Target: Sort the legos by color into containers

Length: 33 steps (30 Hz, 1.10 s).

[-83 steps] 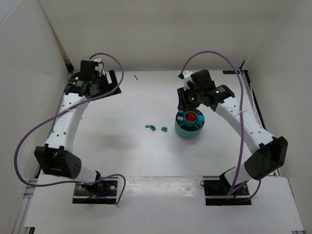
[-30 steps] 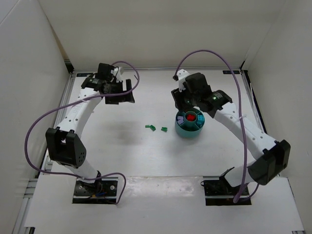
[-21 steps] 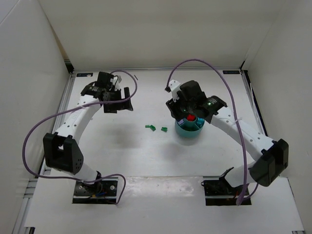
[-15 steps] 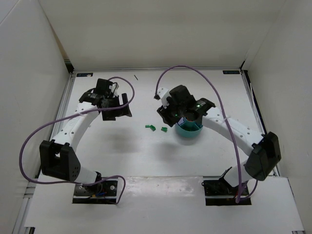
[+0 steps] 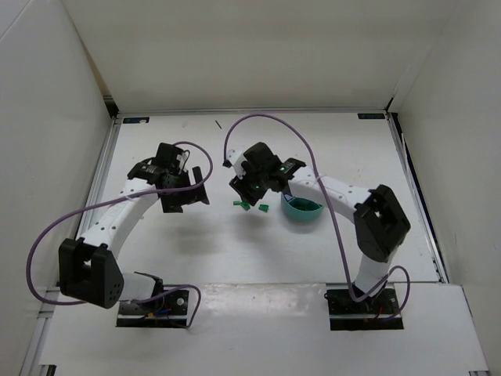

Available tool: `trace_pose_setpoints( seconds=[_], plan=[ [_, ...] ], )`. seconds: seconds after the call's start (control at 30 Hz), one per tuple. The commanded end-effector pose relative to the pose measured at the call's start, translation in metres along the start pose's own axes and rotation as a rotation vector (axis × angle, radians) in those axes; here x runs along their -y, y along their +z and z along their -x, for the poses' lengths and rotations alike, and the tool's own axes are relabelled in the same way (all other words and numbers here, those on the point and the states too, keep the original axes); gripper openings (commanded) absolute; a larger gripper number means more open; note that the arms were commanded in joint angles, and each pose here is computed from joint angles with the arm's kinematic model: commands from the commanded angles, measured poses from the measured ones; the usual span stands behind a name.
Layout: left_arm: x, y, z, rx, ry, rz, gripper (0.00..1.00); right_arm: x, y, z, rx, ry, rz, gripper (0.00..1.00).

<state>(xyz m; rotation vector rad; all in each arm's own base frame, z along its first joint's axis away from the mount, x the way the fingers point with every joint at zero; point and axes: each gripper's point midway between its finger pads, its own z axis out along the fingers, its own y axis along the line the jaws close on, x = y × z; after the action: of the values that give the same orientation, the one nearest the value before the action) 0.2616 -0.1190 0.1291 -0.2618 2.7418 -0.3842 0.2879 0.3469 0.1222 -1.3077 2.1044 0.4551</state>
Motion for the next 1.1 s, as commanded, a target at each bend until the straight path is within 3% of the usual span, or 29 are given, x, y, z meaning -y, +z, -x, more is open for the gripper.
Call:
trace_pose_setpoints(
  seconds=[0.0, 0.4, 0.8, 0.93, 1.07],
  plan=[
    [-0.006, -0.014, -0.005, 0.047, -0.021, 0.02, 1.0, 0.009, 0.017, 0.025, 0.068, -0.027, -0.01, 0.56],
    [-0.024, -0.029, -0.019, 0.078, -0.037, 0.072, 1.0, 0.014, 0.07, 0.002, -0.018, 0.019, -0.039, 0.52],
    [-0.033, -0.035, -0.022, 0.087, -0.028, 0.105, 1.0, 0.004, 0.089, -0.041, -0.123, 0.065, -0.044, 0.5],
    [-0.032, -0.036, -0.021, 0.093, -0.028, 0.102, 1.0, 0.004, 0.09, -0.045, -0.135, 0.058, -0.079, 0.4],
    [-0.032, -0.037, -0.021, 0.093, -0.028, 0.105, 1.0, 0.002, 0.09, -0.048, -0.148, 0.06, -0.102, 0.38]
  ],
)
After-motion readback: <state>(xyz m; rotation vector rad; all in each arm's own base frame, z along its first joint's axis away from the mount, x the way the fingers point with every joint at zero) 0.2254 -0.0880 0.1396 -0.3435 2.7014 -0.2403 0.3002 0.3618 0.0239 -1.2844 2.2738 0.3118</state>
